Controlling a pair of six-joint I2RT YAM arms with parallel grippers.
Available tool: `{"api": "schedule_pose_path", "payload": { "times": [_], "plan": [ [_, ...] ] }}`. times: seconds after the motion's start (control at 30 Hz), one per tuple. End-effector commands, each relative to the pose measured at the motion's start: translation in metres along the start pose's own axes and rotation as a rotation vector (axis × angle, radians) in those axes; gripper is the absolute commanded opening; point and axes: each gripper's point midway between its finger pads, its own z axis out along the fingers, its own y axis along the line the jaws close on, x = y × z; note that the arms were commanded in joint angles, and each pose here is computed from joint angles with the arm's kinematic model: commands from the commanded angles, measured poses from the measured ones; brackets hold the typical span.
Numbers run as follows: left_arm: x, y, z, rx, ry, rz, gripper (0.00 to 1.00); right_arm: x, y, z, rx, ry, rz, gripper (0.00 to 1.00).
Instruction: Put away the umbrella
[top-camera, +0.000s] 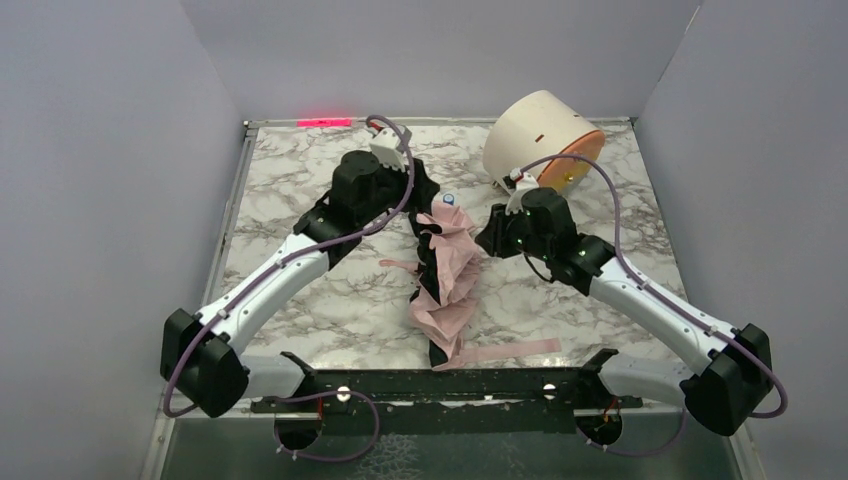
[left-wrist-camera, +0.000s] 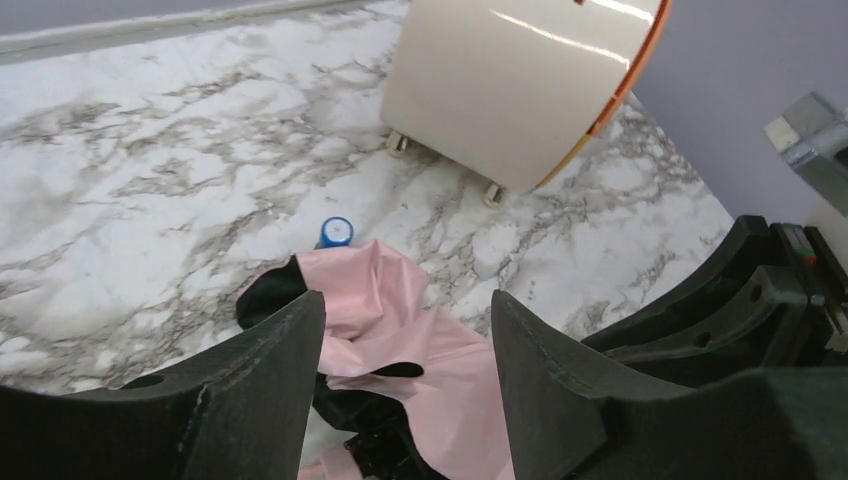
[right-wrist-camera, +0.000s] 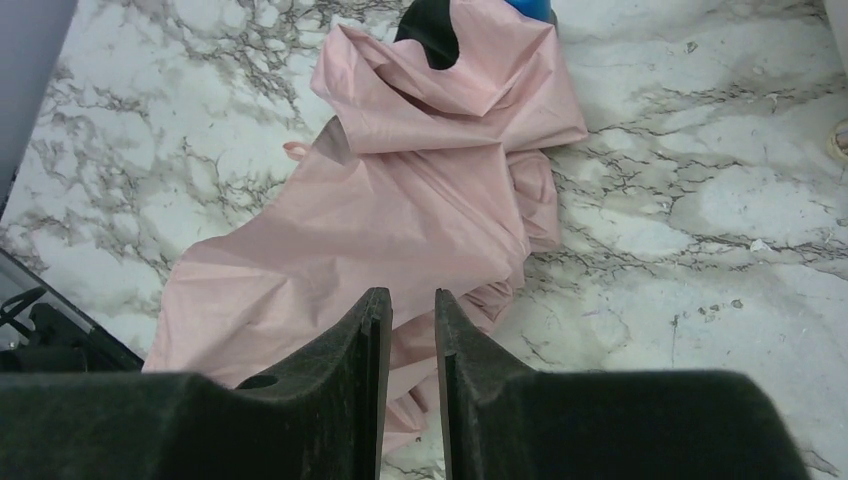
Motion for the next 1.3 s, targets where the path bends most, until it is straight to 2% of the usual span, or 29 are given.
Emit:
{"api": "schedule_pose_path", "payload": {
  "times": [0.0, 0.1, 0.17, 0.33, 0.47, 0.53, 0.67, 0.8, 0.87, 0.9, 0.97, 1.03, 1.1, 1.27],
  "plan": [
    [0.027, -0.032, 0.02, 0.146, 0.124, 0.082, 0.61, -0.021, 0.017, -0.009, -0.057, -0.042, 0.024, 0.28],
    [0.038, -0.03, 0.014, 0.127, 0.15, 0.063, 0.62, -0.016, 0.026, -0.017, -0.098, -0.003, 0.036, 0.31],
    [0.044, -0.028, 0.002, 0.113, 0.161, 0.033, 0.68, -0.006, 0.023, -0.019, -0.093, 0.005, 0.055, 0.37],
    [0.057, -0.053, -0.045, 0.223, 0.167, -0.068, 0.84, 0.012, 0.001, -0.015, 0.025, 0.038, 0.142, 0.5],
    [0.068, -0.084, -0.082, 0.338, 0.168, -0.096, 0.92, 0.012, -0.006, -0.014, 0.073, 0.036, 0.184, 0.55],
    [0.077, -0.098, -0.093, 0.385, 0.188, -0.098, 0.93, 0.016, -0.009, -0.014, 0.082, 0.05, 0.164, 0.59],
    [0.105, -0.101, -0.099, 0.356, 0.284, -0.105, 0.92, 0.026, -0.015, -0.014, 0.079, 0.069, 0.065, 0.65],
    [0.119, -0.087, -0.101, 0.263, 0.318, -0.115, 0.9, 0.011, -0.022, -0.017, 0.075, -0.068, -0.025, 0.68],
    [0.119, -0.084, -0.101, 0.241, 0.314, -0.129, 0.89, 0.001, -0.012, -0.017, -0.017, -0.167, -0.165, 0.68],
    [0.119, -0.085, -0.1, 0.239, 0.316, -0.136, 0.89, -0.001, -0.013, -0.018, -0.027, -0.208, -0.19, 0.66],
    [0.121, -0.087, -0.097, 0.236, 0.33, -0.148, 0.87, -0.012, -0.019, -0.026, 0.02, -0.252, -0.185, 0.7],
    [0.125, -0.089, -0.094, 0.238, 0.347, -0.155, 0.85, -0.016, -0.002, -0.033, -0.078, -0.25, -0.312, 0.74],
    [0.126, -0.092, -0.091, 0.242, 0.348, -0.169, 0.84, -0.016, 0.003, -0.03, -0.109, -0.258, -0.37, 0.66],
    [0.127, -0.103, -0.09, 0.294, 0.355, -0.193, 0.79, 0.021, 0.025, -0.003, -0.329, -0.088, -0.617, 0.64]
  ]
}}
